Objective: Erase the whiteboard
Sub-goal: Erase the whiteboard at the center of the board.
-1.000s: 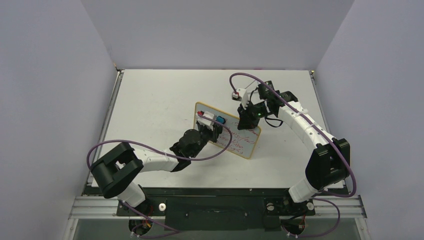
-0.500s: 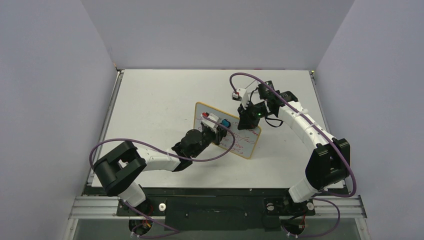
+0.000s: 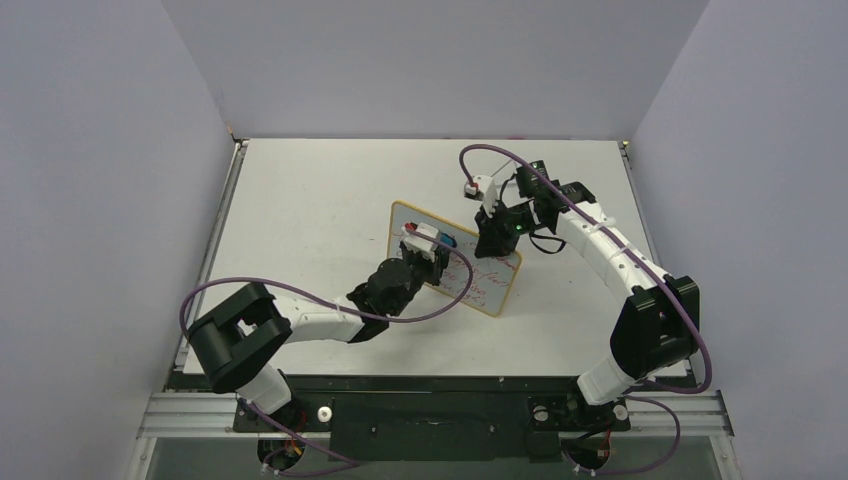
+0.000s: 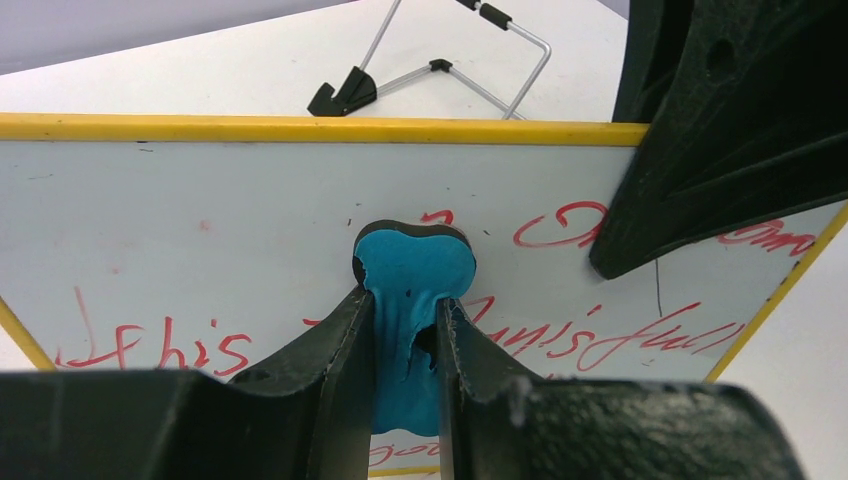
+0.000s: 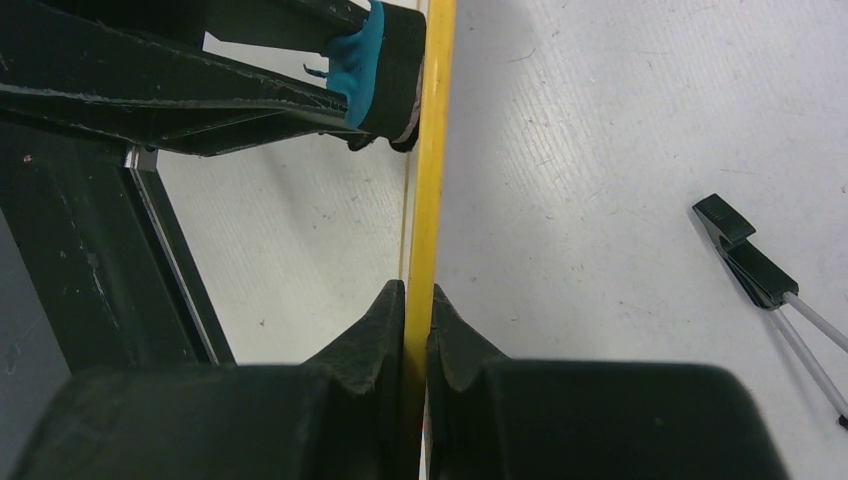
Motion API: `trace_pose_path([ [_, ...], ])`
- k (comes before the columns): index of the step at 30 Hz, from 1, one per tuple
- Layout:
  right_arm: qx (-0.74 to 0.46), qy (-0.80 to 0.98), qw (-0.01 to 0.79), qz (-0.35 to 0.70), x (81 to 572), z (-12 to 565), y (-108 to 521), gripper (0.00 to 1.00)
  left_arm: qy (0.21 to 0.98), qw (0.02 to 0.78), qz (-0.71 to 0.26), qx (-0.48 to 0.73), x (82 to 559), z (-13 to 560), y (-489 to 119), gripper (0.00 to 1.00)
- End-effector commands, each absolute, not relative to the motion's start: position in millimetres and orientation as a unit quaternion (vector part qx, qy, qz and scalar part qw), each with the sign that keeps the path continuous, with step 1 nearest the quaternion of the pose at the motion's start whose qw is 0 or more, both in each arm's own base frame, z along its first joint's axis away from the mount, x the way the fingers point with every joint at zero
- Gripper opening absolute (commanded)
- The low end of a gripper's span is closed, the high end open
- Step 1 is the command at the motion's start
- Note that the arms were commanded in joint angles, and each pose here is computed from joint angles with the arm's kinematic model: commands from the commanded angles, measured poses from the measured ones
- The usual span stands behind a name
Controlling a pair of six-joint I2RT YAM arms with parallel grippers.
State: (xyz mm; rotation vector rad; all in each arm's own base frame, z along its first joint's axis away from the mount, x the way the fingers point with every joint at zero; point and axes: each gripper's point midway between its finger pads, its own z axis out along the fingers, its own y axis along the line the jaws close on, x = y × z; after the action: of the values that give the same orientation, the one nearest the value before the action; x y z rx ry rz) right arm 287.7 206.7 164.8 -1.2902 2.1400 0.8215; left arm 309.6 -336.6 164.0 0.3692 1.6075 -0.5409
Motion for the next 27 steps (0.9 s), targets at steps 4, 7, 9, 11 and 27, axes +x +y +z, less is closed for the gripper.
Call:
trace_pose_path([
  [4,-0.51,0.782,0.213,0.288,274,145,203,0.0,0.675,0.694,-0.219,0.119,331,210,-329,0.0],
  [7,-0.51,0.782,0.212,0.288,273,144,203,0.0,0.658,0.7,-0.242,0.139,320,220,-344,0.0],
  [9,-0.51,0.782,0.212,0.288,274,144,203,0.0,0.647,0.701,-0.258,0.15,313,225,-353,0.0],
  [11,-0.51,0.782,0.213,0.288,274,145,203,0.0,0.638,0.702,-0.273,0.161,306,231,-360,0.0],
  [27,-0.511,0.781,0.213,0.288,273,145,203,0.0,0.684,0.69,-0.197,0.133,321,186,-335,0.0],
])
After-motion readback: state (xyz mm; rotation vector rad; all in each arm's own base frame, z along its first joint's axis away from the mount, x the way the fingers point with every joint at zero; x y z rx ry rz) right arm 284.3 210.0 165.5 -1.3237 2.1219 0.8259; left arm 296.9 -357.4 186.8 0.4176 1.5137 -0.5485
